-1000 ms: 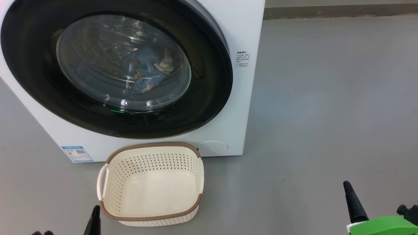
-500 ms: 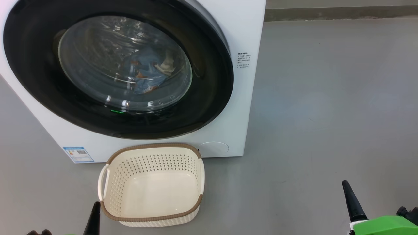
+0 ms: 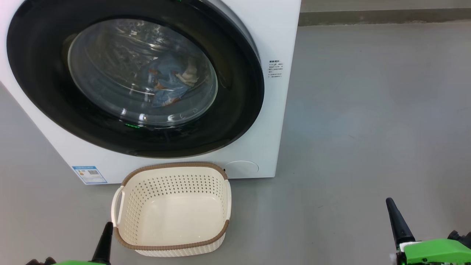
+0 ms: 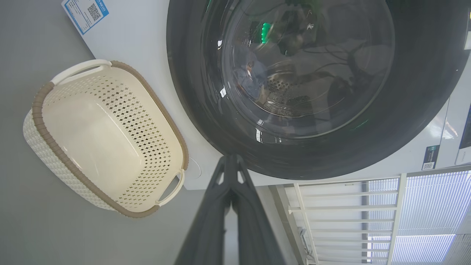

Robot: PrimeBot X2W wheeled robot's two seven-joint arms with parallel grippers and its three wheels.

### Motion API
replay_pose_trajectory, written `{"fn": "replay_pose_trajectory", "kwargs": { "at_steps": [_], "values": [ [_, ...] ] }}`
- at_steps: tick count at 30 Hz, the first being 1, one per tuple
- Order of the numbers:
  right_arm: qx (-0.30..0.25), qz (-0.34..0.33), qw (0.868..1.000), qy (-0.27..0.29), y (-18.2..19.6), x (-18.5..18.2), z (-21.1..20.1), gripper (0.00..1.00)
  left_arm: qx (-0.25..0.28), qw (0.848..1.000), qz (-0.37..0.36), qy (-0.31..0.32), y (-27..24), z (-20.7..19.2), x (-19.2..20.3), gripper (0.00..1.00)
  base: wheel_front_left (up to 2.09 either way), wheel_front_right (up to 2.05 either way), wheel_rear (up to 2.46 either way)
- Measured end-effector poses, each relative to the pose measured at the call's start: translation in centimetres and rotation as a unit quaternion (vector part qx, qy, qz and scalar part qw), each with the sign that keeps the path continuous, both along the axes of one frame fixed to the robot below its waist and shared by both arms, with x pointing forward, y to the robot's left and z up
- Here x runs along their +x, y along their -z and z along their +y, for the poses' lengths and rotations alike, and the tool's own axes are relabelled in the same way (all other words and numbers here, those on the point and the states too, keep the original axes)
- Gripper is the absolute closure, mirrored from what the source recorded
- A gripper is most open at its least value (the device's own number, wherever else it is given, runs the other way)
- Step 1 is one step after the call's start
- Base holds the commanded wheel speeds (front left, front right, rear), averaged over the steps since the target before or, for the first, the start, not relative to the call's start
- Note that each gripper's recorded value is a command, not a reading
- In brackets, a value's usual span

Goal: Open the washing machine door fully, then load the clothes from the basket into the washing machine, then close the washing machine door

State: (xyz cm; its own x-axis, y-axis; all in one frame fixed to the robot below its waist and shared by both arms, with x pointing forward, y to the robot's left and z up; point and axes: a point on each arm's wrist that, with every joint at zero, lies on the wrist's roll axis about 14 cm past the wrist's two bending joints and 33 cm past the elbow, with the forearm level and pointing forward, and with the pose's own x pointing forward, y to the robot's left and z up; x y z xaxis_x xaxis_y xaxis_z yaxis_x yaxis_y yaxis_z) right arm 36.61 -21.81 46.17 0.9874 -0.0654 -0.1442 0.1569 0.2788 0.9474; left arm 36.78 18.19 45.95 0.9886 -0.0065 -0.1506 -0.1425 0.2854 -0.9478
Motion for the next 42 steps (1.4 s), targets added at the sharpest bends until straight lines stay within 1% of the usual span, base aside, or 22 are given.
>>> {"fn": "replay_pose_trajectory", "kwargs": {
  "at_steps": [10,16,24,29,42],
  "values": [
    [0.053,-0.013,0.999,0.0,-0.6,0.3,0.5,1.0,-0.054,0.998,-0.011,-0.005,-0.7,0.1,0.4,1.0,0.0,0.0,0.0],
    [0.075,-0.017,0.997,-0.003,-0.8,0.4,0.7,1.0,-0.081,0.997,-0.015,-0.005,-1.0,0.1,0.5,1.0,0.0,0.0,0.0],
    [0.115,-0.027,0.993,-0.003,-1.2,0.5,0.9,1.0,-0.124,0.992,-0.022,-0.007,-1.5,0.1,0.6,1.0,0.0,0.0,0.0],
    [0.136,-0.043,0.99,-0.001,-2.1,1.0,0.8,1.0,-0.151,0.988,-0.033,-0.007,-2.1,0.1,0.9,1.0,0.0,0.0,0.0],
    [0.141,-0.043,0.989,0.0,-2.1,1.0,0.9,1.0,-0.152,0.988,-0.033,-0.007,-2.1,0.2,0.9,1.0,0.0,0.0,0.0]
  ]
}}
